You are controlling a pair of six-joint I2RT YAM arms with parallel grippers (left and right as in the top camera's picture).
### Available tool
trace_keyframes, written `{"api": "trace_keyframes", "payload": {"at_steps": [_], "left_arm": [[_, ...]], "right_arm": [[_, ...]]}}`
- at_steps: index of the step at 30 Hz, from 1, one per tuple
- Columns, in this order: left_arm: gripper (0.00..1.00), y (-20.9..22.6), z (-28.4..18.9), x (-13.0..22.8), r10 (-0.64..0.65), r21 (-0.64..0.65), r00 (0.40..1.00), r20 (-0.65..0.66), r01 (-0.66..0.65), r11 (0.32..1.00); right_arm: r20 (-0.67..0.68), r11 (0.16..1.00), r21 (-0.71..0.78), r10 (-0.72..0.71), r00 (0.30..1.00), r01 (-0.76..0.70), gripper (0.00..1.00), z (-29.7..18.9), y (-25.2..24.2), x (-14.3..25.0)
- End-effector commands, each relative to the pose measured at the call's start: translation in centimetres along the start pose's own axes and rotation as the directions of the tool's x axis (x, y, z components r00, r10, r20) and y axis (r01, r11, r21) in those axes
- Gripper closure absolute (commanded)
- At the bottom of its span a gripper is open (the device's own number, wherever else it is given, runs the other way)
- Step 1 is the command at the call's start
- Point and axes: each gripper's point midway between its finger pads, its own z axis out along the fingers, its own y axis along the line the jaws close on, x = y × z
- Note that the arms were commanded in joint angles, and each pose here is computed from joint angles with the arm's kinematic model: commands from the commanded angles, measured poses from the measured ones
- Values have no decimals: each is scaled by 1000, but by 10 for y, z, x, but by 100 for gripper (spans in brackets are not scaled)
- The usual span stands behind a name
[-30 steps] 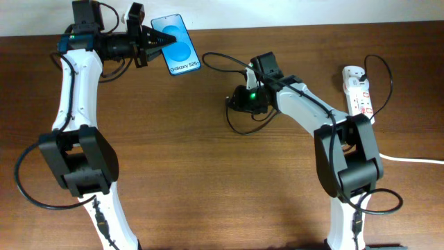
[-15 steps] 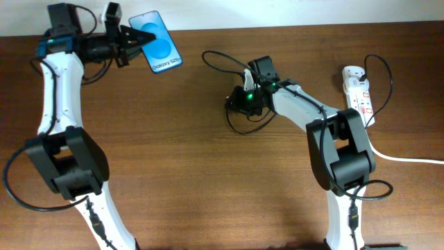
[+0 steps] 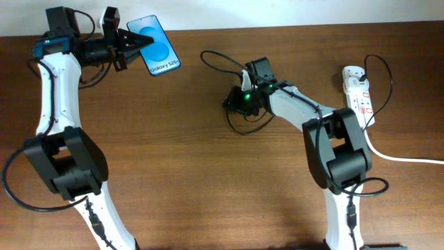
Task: Plug charger to phone and switch on socket
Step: 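Close the right gripper on the black cable's USB-C plug, then lift the plug with the right gripper up to the phone's bottom port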
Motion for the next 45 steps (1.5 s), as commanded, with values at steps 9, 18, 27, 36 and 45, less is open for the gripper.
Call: {"api": "trace_keyframes", "payload": {"at_steps": [9, 18, 27, 36, 45], "left_arm": [[100, -4, 1, 0, 38, 1, 999, -1, -38, 999], [100, -4, 3, 2, 29, 2, 1000, -8, -29, 1000], [100, -12, 12, 11, 22, 46, 999, -48, -20, 999], [100, -27, 20, 21, 31, 126, 994, -101, -18, 992], [100, -32, 56, 41, 90, 142, 980, -177, -65, 988]], "right_arm": [[-65, 999, 28, 33, 997, -31, 79, 23, -11, 19], [-99, 999, 17, -42, 994, 44, 96, 20, -14, 24], [-81, 933, -260, -279, 957, 250, 96, -64, 28, 12], [86, 811, -371, -454, 887, 451, 96, -207, 99, 30], [68, 747, -489, -482, 873, 450, 95, -272, 139, 90]]}}
